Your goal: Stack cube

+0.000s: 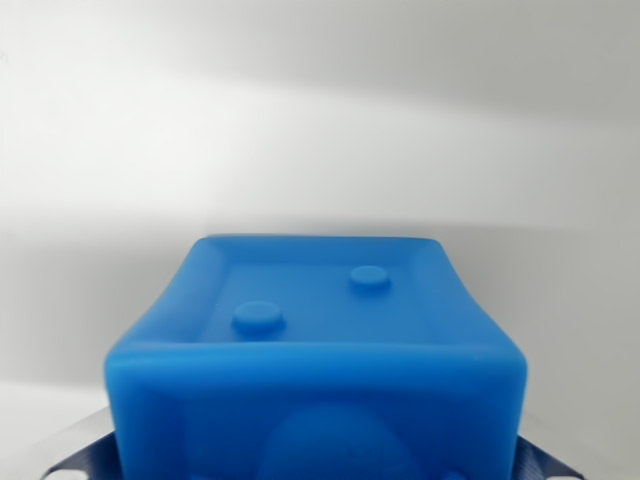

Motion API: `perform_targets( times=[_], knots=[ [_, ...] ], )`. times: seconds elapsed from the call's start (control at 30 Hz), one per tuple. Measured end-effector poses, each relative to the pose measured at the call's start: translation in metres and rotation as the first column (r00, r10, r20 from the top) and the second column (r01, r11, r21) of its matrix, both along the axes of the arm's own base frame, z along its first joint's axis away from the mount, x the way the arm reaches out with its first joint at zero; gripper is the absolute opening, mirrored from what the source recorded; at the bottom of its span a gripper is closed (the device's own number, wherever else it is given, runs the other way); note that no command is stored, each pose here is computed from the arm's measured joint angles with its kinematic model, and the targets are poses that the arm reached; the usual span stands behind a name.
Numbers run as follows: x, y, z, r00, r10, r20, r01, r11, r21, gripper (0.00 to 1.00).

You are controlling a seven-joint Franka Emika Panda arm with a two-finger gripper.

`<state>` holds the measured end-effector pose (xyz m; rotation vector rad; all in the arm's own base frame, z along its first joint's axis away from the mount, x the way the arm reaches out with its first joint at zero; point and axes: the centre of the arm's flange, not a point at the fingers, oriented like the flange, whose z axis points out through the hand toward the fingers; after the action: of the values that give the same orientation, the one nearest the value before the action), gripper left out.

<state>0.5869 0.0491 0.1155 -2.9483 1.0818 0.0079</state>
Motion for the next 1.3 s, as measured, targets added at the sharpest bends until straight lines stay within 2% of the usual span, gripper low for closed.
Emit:
perform_targets(
  times=[0.37,0.6,0.73,1.3],
  knots=[
    [0.0,0.0,0.0,1.0,0.0,0.0,0.0,1.0,0.0,0.0],
    [0.001,0.0,0.007,1.0,0.0,0.0023,0.0,1.0,-0.0002,0.0],
    [0.001,0.0,0.015,1.0,0.0,0.0043,0.0,1.0,-0.0004,0.0],
    [0.001,0.0,0.056,1.0,0.001,0.006,-0.001,1.0,-0.0025,0.0]
  ],
)
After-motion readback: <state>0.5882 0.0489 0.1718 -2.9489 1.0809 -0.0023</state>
